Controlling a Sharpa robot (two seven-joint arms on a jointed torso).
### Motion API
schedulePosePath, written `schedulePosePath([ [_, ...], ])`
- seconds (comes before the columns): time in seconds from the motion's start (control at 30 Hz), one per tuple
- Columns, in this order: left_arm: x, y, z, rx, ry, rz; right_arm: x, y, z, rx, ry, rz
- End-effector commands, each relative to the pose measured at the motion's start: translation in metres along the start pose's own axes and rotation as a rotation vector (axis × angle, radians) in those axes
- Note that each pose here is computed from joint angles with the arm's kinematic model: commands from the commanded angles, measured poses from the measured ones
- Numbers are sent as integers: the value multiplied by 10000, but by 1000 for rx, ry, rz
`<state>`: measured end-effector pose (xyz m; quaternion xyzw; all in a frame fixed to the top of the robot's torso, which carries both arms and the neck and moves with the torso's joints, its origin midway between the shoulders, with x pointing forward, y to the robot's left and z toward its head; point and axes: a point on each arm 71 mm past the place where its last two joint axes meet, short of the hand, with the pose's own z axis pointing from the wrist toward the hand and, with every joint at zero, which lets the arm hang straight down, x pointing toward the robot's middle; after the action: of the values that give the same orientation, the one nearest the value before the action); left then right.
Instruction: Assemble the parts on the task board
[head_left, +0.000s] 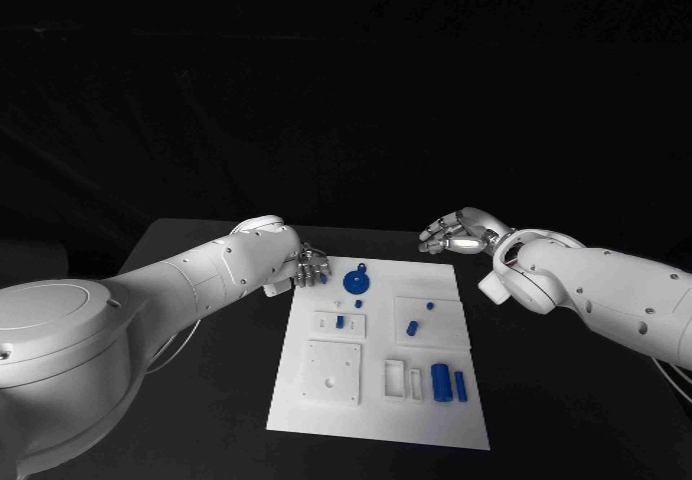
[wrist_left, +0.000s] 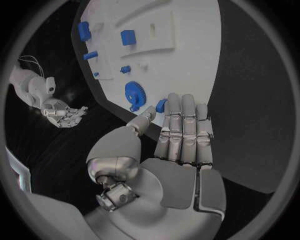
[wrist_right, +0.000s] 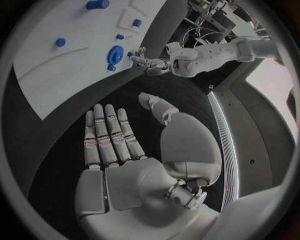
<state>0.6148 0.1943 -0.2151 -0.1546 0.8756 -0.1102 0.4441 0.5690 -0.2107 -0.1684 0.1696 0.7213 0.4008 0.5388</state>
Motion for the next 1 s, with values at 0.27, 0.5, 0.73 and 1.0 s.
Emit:
schedulePosePath([
  [0.27, 46, 6, 9, 14, 37, -1, 5, 17, 4, -13, 5, -5],
  [0.5, 40, 14, 6, 18, 30, -8, 3, 15, 4, -13, 5, -5],
  [0.73, 27, 41, 1, 22, 26, -11, -14, 7, -4, -15, -3, -5],
  [1.0, 30, 48, -10, 21, 19, -16, -39, -16, -8, -9, -10, -10],
])
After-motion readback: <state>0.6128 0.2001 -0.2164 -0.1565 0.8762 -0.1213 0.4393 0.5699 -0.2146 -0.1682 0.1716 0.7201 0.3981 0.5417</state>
